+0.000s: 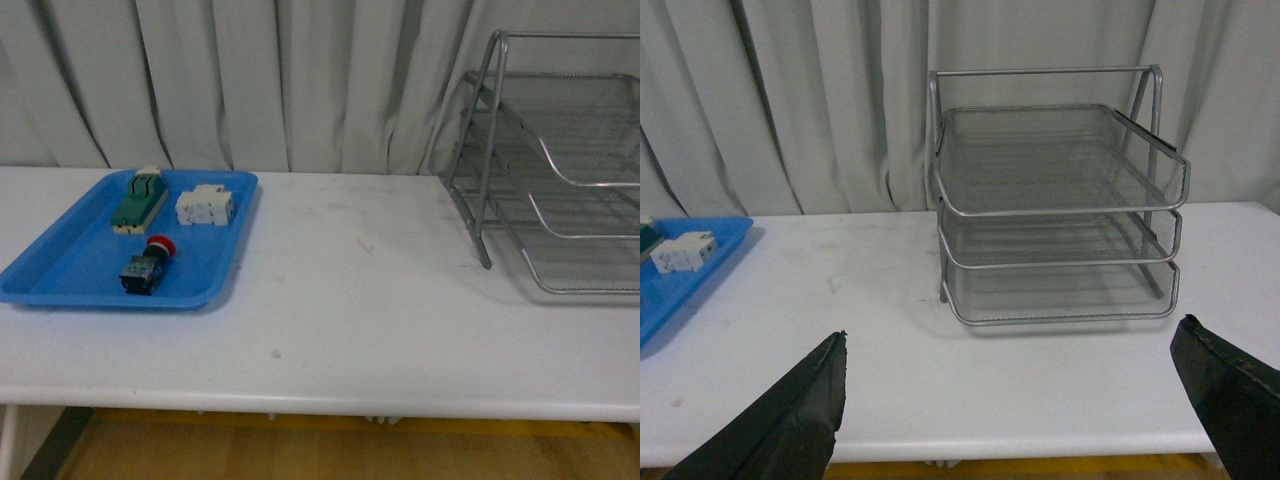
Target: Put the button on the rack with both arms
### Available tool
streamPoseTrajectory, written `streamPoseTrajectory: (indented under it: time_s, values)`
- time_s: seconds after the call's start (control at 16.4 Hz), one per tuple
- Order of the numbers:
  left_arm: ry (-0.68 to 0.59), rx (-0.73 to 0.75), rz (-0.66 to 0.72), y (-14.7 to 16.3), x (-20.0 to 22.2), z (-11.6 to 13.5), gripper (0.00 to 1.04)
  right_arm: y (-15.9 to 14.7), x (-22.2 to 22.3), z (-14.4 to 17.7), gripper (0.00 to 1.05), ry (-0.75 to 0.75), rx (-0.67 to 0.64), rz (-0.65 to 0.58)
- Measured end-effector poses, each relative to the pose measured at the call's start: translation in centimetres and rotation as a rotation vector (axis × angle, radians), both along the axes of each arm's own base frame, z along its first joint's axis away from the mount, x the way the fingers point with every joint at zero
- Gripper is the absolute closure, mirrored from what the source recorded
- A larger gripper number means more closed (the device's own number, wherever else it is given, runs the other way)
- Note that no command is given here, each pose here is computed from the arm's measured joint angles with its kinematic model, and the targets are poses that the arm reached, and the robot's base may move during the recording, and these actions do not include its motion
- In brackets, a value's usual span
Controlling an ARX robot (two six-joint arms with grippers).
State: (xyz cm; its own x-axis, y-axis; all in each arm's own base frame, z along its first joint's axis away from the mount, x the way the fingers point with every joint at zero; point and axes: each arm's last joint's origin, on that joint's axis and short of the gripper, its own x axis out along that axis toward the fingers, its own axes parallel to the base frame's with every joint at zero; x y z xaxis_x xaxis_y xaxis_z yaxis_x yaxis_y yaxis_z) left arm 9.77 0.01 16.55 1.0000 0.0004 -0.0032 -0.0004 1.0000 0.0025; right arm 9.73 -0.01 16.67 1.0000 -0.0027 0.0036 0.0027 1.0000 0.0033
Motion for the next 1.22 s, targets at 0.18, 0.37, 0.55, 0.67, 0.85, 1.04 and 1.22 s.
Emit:
streamPoseTrajectory:
  time_s: [0.18, 0.37, 0.55, 0.67, 0.85, 1.04, 1.22]
  values:
    - [0.000, 0.000, 0.000, 0.00, 0.00, 0.00, 0.07, 0.00, 0.00, 0.00, 0.06, 0.000, 0.000, 0.000]
    - [0.000, 0.000, 0.000, 0.00, 0.00, 0.00, 0.07, 0.00, 0.00, 0.00, 0.06, 0.000, 0.000, 0.000]
    - [0.000, 0.000, 0.000, 0.00, 0.00, 0.00, 0.07, 0.00, 0.00, 0.00, 0.06, 0.000, 0.000, 0.000]
    - [0.000, 0.000, 0.000, 0.00, 0.00, 0.00, 0.07, 0.00, 0.00, 0.00, 0.06, 0.000, 0.000, 0.000]
    - [0.000, 0.000, 0.000, 0.00, 0.00, 0.00, 0.07, 0.00, 0.00, 0.00, 0.06, 0.000, 0.000, 0.000]
    - [0.000, 0.000, 0.000, 0.00, 0.00, 0.00, 0.07, 0.00, 0.00, 0.00, 0.06, 0.000, 0.000, 0.000]
    - [0.000, 0.000, 0.000, 0.00, 0.00, 0.00, 0.07, 0.00, 0.00, 0.00, 0.06, 0.000, 0.000, 0.000]
